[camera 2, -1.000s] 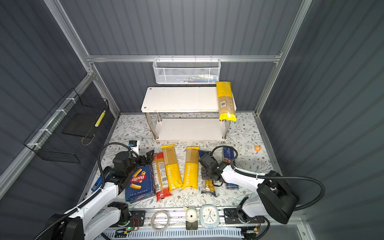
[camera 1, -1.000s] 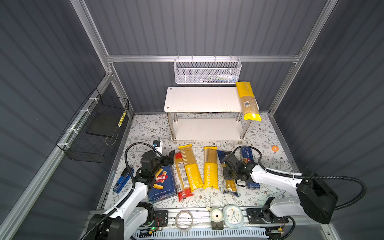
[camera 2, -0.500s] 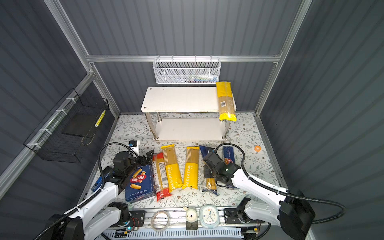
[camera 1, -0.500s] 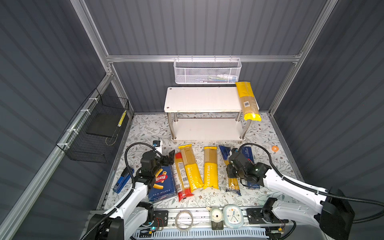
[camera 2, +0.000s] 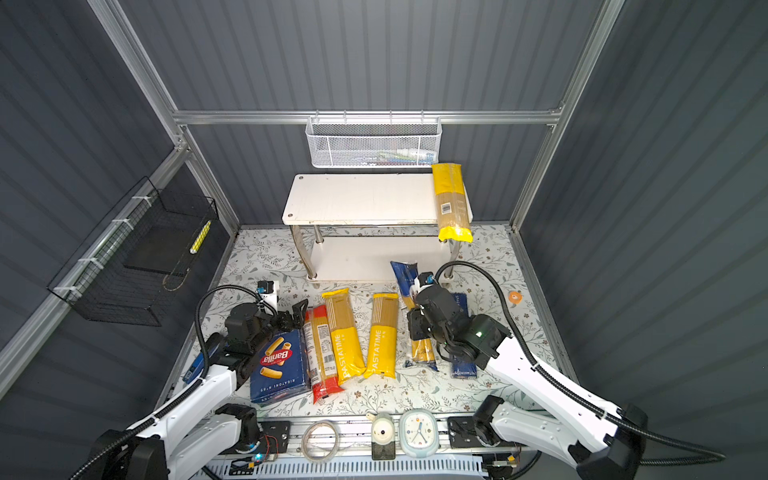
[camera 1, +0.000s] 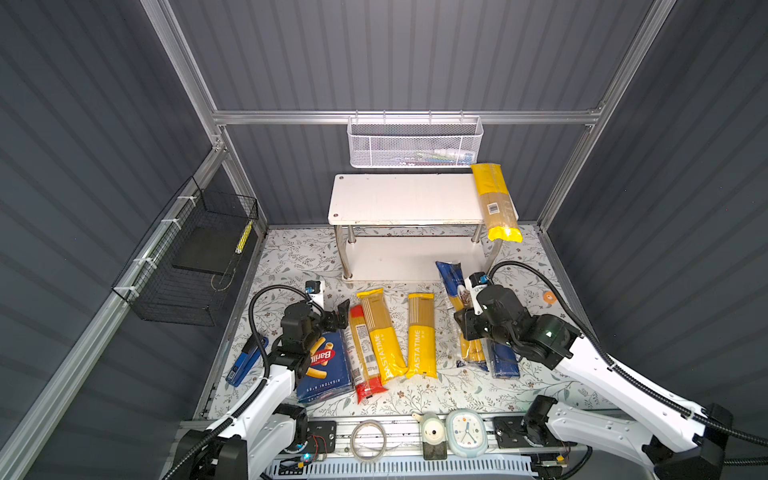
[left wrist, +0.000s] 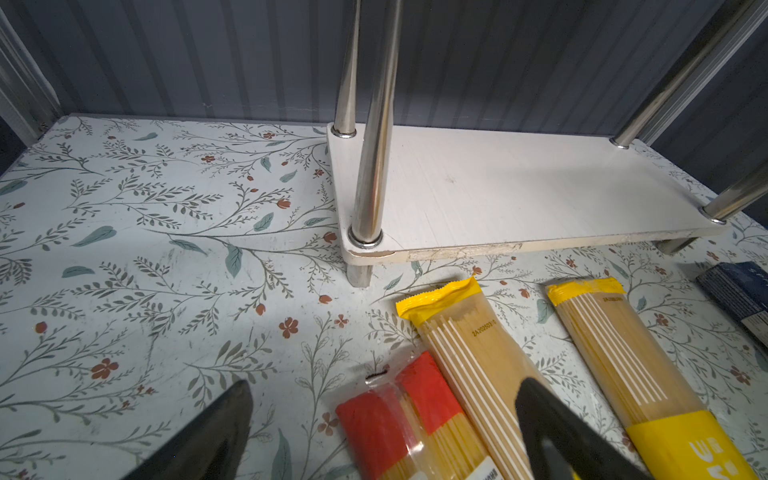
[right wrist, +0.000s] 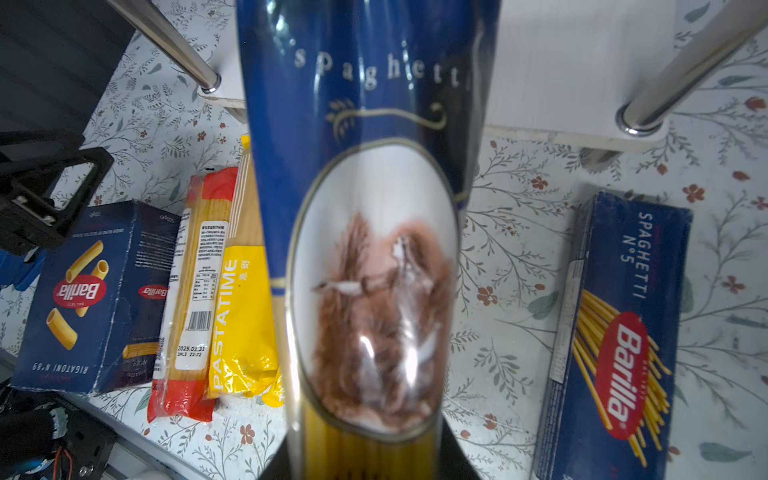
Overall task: Place and organize the pasta boxes and bags onto the shelf
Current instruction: 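Lift the Ankara bag upright with the right gripper toward the top shelf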
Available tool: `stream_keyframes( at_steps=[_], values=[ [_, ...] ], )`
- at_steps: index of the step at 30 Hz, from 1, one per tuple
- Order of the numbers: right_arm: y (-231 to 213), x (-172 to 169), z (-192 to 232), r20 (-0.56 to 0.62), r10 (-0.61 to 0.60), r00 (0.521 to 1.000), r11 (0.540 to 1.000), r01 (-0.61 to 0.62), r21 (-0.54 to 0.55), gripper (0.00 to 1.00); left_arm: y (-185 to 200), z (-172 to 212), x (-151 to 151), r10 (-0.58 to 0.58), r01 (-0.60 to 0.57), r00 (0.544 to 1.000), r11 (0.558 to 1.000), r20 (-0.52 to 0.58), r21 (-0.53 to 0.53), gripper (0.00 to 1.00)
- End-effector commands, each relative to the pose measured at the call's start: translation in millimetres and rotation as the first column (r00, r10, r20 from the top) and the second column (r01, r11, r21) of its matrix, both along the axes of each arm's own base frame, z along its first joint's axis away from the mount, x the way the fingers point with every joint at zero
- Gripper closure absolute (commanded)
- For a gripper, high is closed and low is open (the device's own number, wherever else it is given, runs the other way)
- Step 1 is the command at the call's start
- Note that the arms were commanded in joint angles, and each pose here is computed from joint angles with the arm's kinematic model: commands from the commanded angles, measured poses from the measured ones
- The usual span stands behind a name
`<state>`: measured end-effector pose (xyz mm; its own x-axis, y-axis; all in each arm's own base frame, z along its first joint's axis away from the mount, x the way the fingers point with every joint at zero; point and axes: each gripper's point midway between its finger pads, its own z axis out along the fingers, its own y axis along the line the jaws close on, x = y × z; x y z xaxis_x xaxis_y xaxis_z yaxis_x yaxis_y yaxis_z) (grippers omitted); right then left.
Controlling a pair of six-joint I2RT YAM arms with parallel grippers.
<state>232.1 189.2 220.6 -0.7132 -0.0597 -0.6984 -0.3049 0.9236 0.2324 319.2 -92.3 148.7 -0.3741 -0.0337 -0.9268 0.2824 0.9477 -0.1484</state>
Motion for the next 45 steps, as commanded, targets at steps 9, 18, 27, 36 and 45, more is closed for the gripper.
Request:
stream_keyframes(
  at_steps=[9, 18, 27, 36, 45],
  values=[
    [10, 17, 96, 0.231, 0.036, 0.972, 0.997, -0.051, 0.059, 0.89, 1, -3, -1, 0.008, -0.008, 1.0, 1.0, -0.017, -0.001, 0.0],
    [3, 39, 153, 0.342, -0.011, 0.94, 1.0, 0.01, 0.006, 0.87, 1, -3, -1, 0.008, -0.008, 1.0, 1.0, -0.017, -0.001, 0.0],
    [9, 78, 189, 0.388, -0.014, 0.921, 1.0, 0.007, 0.02, 0.87, 1, -2, -1, 0.009, -0.009, 1.0, 1.0, -0.015, -0.001, 0.01],
    [5, 109, 208, 0.422, -0.037, 0.906, 0.999, 0.026, 0.032, 0.86, 1, -2, 0, 0.009, -0.009, 1.0, 1.0, -0.015, 0.0, 0.0],
    [-3, 136, 234, 0.457, -0.059, 0.888, 0.998, 0.05, 0.032, 0.86, 1, -2, 0, 0.009, -0.009, 1.0, 1.0, -0.015, 0.0, 0.01]
  ],
)
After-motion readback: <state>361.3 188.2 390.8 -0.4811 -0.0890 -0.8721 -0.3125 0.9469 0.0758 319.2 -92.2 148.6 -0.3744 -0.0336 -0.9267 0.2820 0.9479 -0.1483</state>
